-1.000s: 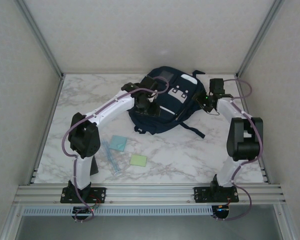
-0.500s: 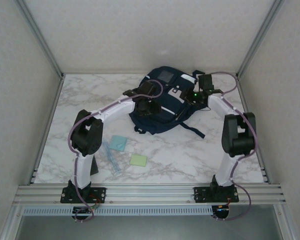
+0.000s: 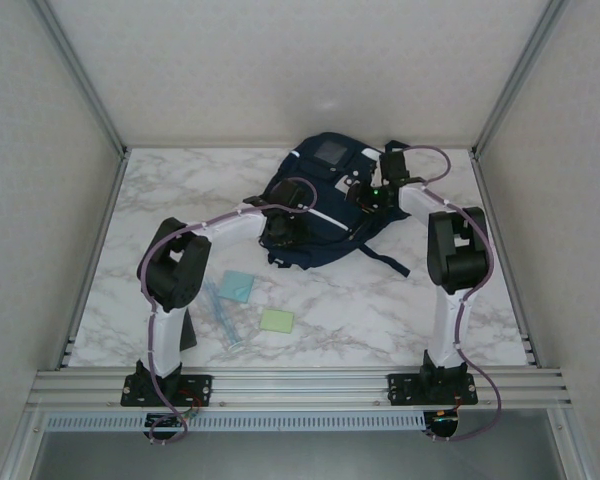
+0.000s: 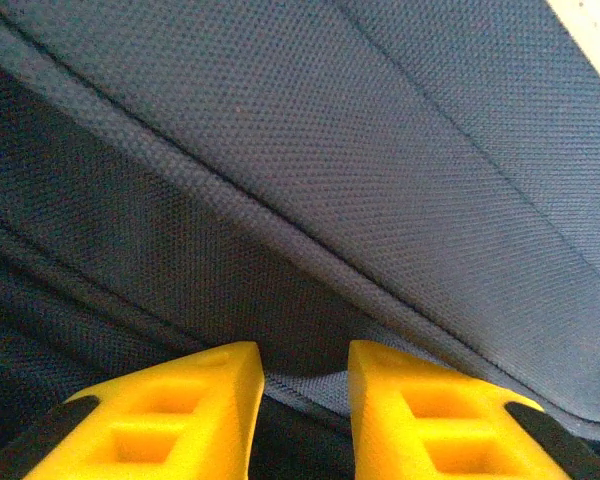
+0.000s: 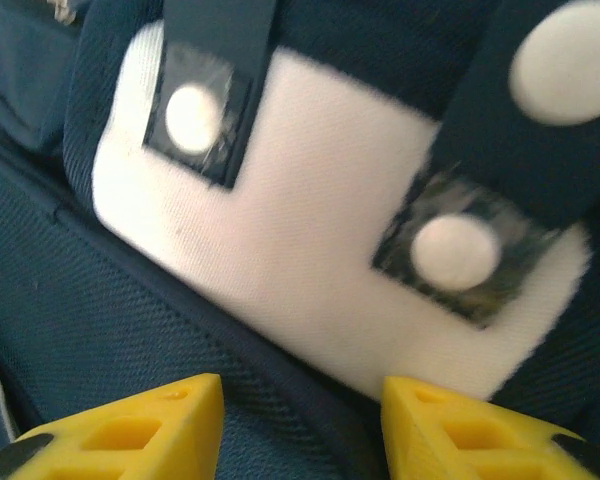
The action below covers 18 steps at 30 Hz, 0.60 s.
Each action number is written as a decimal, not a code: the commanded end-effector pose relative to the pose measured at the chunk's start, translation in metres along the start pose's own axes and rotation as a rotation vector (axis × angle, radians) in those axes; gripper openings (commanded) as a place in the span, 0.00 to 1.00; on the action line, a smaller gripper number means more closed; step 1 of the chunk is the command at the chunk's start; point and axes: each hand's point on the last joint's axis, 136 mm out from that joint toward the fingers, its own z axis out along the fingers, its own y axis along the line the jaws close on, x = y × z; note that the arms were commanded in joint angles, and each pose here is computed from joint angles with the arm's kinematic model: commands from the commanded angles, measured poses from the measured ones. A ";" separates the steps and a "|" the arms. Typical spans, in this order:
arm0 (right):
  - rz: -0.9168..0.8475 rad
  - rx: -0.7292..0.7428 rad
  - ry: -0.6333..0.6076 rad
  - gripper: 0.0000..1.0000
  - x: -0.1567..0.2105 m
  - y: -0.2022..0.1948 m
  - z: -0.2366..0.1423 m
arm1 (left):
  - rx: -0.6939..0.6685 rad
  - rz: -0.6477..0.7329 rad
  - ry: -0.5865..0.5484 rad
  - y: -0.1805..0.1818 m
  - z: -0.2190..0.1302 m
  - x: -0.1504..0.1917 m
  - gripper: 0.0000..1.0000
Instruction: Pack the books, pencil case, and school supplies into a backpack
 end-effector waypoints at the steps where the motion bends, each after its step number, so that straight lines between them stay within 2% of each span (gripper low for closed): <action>1: -0.018 -0.037 0.128 0.45 0.049 0.021 0.006 | -0.151 -0.024 -0.018 0.055 0.011 -0.010 0.31; 4: -0.009 -0.047 0.152 0.37 0.063 0.024 0.008 | -0.163 -0.011 -0.053 0.061 0.006 -0.027 0.33; 5: -0.010 -0.058 0.161 0.29 0.066 0.027 0.009 | -0.163 -0.002 -0.065 0.061 0.004 -0.033 0.34; 6: -0.013 -0.065 0.163 0.16 0.066 0.030 0.010 | -0.164 0.008 -0.068 0.062 0.003 -0.037 0.36; 8: -0.012 -0.101 0.168 0.00 0.063 0.041 0.008 | -0.164 0.033 -0.077 0.059 -0.003 -0.045 0.41; 12: 0.002 -0.174 0.076 0.00 0.034 0.074 -0.020 | -0.126 0.078 -0.065 0.042 -0.030 -0.048 0.57; 18: 0.017 -0.195 -0.136 0.00 -0.023 0.115 -0.088 | 0.008 0.138 -0.071 0.000 -0.097 -0.035 0.64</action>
